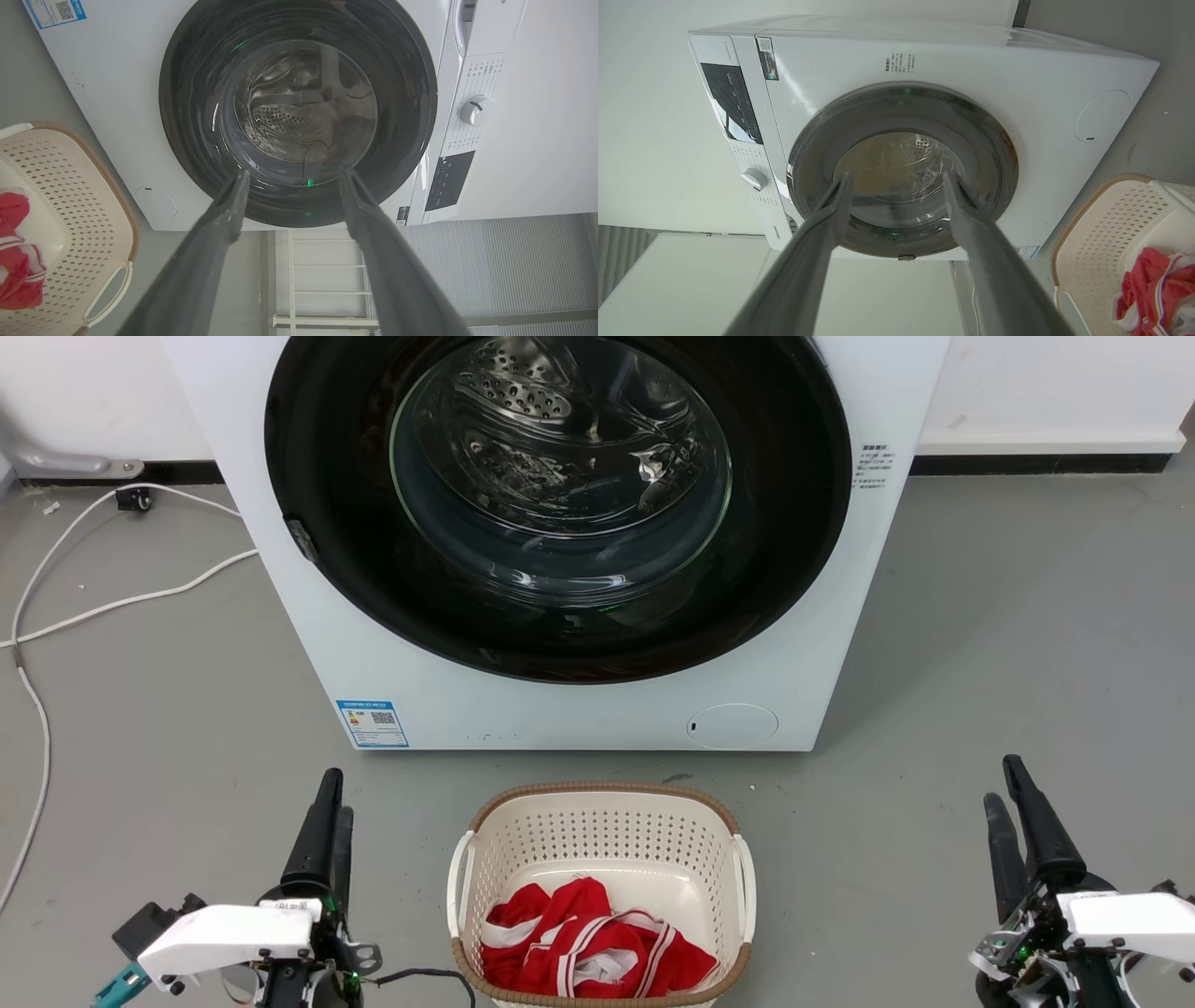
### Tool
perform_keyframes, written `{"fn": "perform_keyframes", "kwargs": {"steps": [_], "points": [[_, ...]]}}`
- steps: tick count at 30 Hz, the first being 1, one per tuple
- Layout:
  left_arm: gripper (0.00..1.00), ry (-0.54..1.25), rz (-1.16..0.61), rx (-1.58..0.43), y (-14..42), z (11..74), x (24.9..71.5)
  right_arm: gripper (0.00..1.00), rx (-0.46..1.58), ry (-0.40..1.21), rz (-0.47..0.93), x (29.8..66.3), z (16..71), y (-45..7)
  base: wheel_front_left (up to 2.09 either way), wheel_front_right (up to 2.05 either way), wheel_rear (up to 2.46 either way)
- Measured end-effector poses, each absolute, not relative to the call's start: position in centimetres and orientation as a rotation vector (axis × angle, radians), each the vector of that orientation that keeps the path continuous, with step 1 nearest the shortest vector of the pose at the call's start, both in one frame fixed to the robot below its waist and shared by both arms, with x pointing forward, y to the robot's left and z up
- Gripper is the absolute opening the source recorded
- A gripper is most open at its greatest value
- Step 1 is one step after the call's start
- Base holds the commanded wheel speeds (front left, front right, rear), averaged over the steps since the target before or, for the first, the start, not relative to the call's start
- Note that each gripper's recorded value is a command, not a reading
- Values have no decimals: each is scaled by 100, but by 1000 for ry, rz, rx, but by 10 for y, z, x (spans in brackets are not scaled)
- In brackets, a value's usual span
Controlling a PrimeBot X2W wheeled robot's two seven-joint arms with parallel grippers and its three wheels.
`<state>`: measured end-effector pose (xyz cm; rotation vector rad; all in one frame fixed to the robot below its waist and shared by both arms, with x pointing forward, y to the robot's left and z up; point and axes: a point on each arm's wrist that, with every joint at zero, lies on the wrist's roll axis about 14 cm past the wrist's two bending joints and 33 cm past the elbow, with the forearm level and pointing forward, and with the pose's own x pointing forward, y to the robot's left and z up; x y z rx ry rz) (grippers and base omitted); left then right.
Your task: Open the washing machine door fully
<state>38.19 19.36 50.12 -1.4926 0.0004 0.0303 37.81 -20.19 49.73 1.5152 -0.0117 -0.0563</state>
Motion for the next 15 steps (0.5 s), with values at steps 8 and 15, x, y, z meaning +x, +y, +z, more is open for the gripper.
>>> {"fn": "perform_keyframes", "kwargs": {"steps": [8,15], "points": [[100,-68,-1,-1360,197,523,386,100,1362,-65,-21,380,517,-202,0,0,0],[100,-131,-30,-1204,198,545,390,100,1145,-109,20,381,537,-199,0,0,0]]}}
